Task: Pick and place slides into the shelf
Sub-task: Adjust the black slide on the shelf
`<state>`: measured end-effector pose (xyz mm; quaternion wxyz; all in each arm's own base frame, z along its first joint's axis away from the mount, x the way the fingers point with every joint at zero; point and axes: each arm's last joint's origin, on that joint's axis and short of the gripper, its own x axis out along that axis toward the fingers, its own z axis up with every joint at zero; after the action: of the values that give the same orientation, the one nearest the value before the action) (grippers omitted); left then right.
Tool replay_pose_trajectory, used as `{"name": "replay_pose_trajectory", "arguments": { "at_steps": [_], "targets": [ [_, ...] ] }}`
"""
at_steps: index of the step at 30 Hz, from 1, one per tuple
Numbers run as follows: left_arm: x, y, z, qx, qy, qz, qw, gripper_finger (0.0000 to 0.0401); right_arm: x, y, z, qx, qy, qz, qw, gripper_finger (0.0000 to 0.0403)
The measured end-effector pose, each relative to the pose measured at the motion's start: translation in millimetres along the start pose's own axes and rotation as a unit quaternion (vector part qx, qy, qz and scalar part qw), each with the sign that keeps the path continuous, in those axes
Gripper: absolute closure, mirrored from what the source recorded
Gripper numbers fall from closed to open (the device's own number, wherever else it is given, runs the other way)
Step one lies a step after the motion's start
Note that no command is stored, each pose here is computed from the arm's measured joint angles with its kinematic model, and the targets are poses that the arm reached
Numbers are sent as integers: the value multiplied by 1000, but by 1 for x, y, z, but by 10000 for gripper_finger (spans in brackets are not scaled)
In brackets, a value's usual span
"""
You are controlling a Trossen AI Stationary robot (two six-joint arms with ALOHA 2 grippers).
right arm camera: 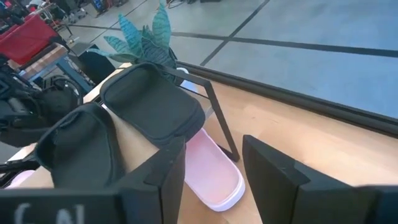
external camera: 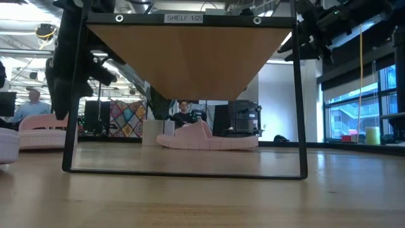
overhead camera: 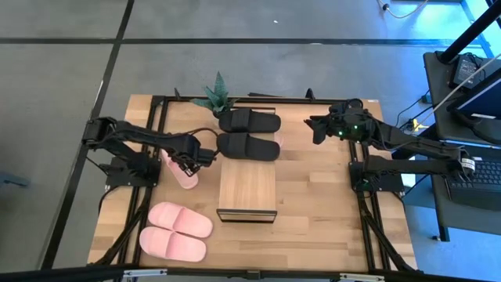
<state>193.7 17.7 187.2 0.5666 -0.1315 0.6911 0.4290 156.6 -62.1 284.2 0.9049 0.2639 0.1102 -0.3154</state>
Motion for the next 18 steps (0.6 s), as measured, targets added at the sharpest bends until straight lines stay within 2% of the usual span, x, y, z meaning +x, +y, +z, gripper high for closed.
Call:
{"name": "replay_pose_trajectory", "arguments": {
  "at_steps": [7, 18],
  "targets": [
    [14, 1, -7, -11, 12, 20, 1000, 172, 0, 0, 0, 5, 1, 0, 1000, 242],
    [12, 0, -6, -10, 10, 13, 1000, 172, 0, 0, 0, 13, 1, 0, 1000, 242]
  ]
}}
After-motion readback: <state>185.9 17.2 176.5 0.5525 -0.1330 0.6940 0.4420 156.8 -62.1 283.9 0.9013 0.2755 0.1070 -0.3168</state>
